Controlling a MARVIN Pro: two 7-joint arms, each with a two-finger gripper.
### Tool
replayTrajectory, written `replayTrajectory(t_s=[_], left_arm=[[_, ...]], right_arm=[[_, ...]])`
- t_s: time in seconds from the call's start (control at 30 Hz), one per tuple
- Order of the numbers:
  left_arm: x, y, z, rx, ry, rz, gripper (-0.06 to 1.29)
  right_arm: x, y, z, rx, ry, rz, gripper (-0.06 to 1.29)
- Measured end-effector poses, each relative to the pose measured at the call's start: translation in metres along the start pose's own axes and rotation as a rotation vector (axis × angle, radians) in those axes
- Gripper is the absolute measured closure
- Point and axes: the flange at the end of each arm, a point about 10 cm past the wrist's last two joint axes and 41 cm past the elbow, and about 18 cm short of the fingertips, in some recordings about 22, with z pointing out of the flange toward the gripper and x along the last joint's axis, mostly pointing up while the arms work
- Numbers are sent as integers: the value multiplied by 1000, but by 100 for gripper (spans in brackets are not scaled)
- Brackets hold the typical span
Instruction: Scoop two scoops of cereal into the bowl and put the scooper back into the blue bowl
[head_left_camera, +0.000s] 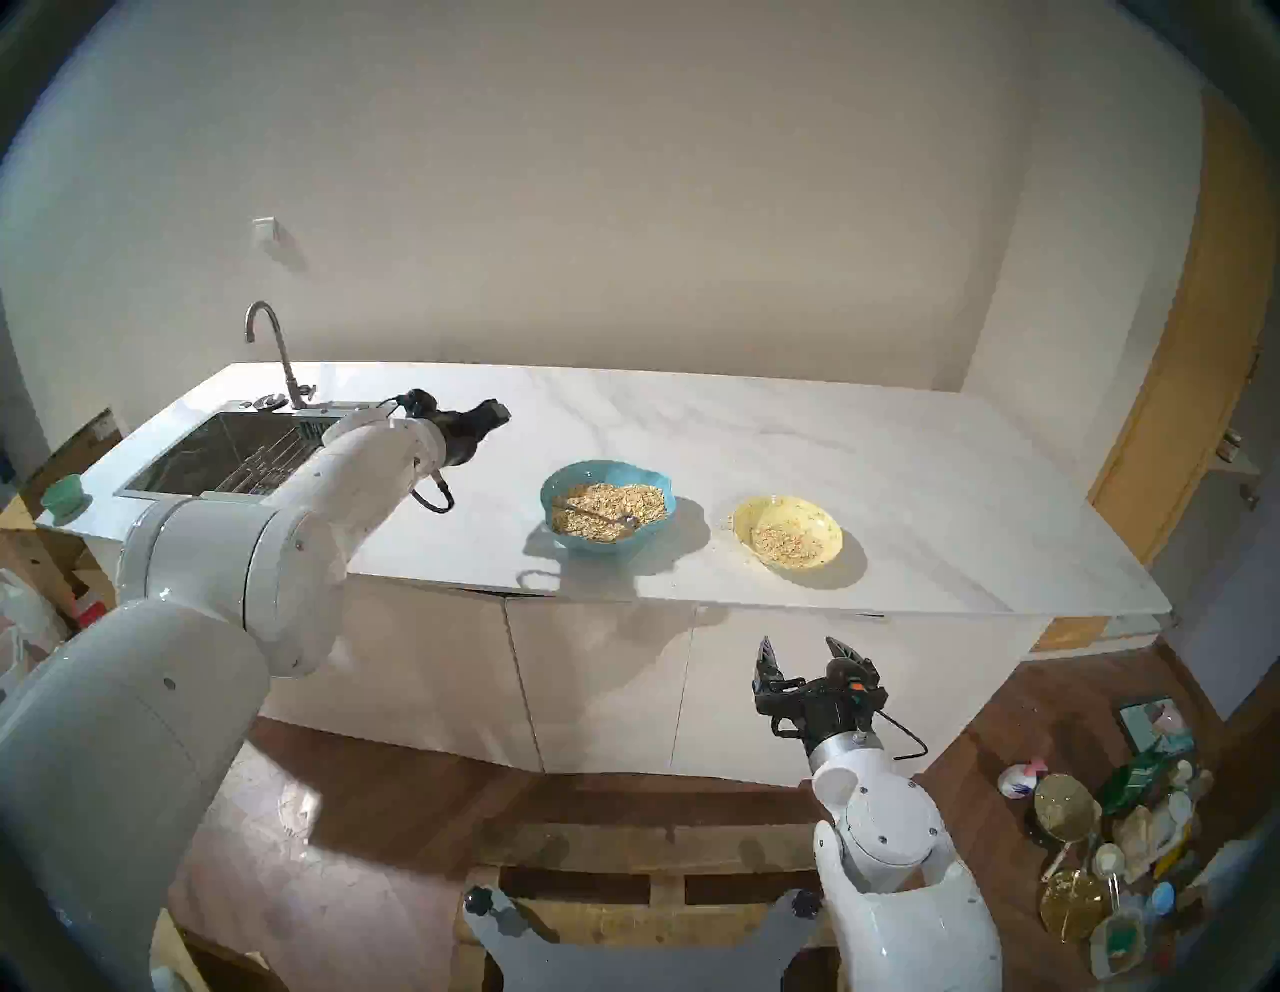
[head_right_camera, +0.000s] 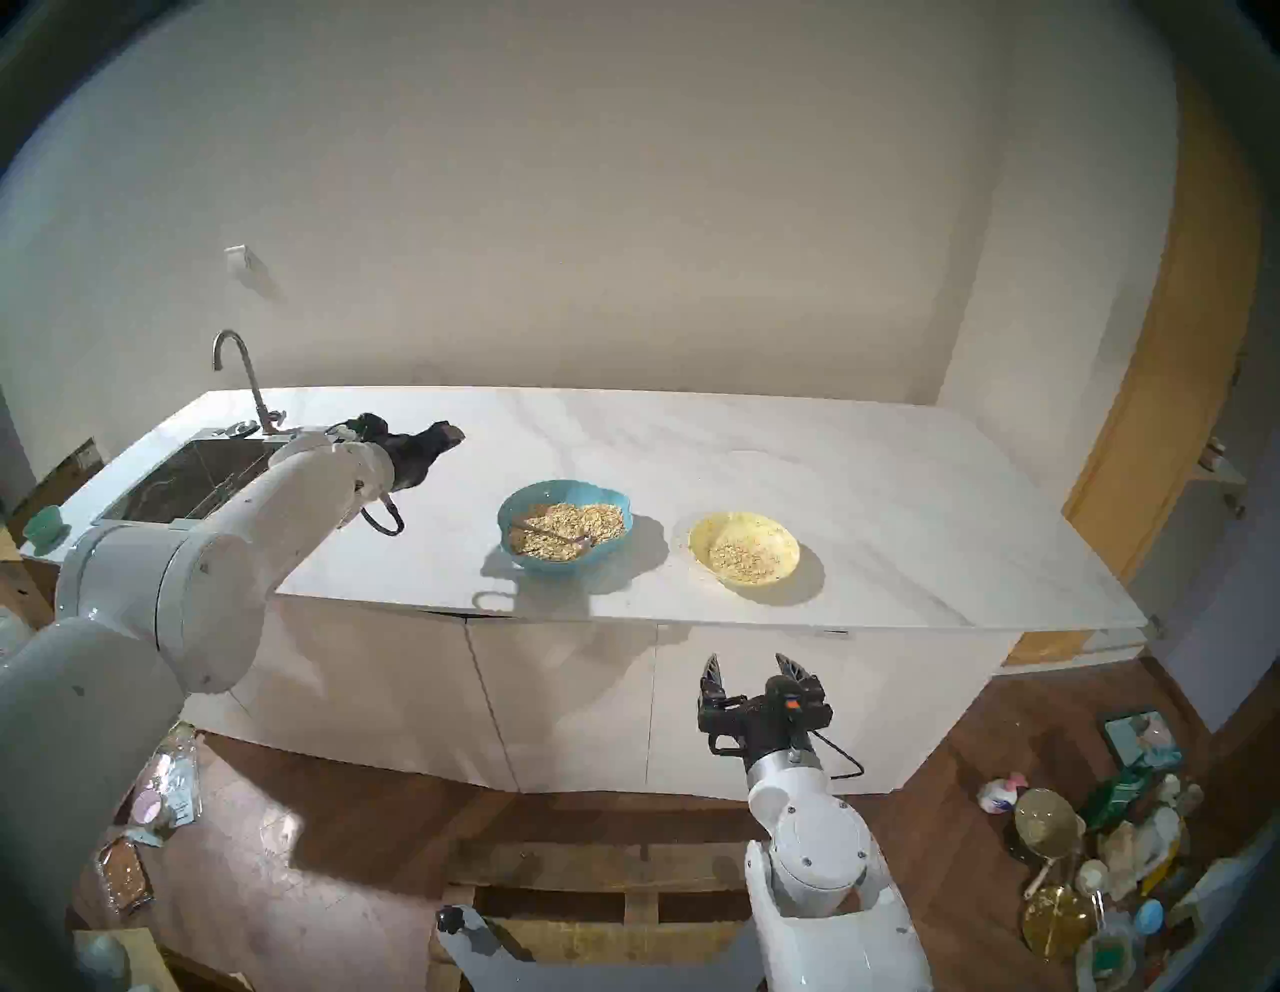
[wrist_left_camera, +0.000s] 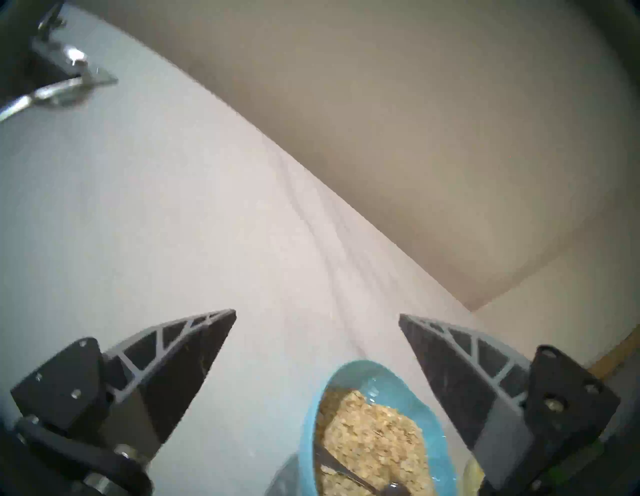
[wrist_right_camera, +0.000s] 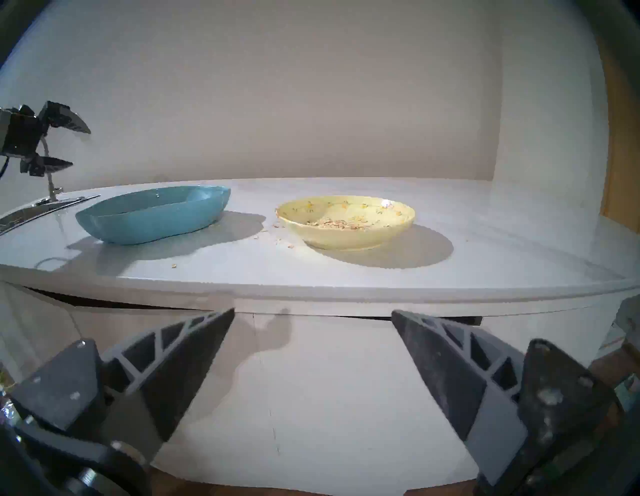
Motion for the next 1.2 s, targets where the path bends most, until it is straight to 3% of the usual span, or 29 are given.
replayTrajectory(t_s=[0.17,0.33,0.47,0.6,0.73,0.83,1.07,1.2], left_arm=[[11,0,-2,-1,52,135,-3],[10,5,0,-18,97,281,-3],[-16,6,4,-39,85,366,-3],[-62,1,7,-65,32,420,-3],[-98,-4,7,-84,1,430,-3],[-112,-5,6,-99,11,440,-3],[-105,6,6,-134,79,471,-3],[-85,20,5,-171,163,506,-3]], right_arm=[[-1,0,0,0,-3,0,0],[-3,0,1,0,-6,0,0],[-4,0,2,0,-9,0,0],[-5,0,2,0,-12,0,0],[-6,0,3,0,-14,-1,0],[-7,0,4,0,-15,-1,0],[-7,0,4,1,-16,-1,0],[-7,0,4,1,-16,-1,0]])
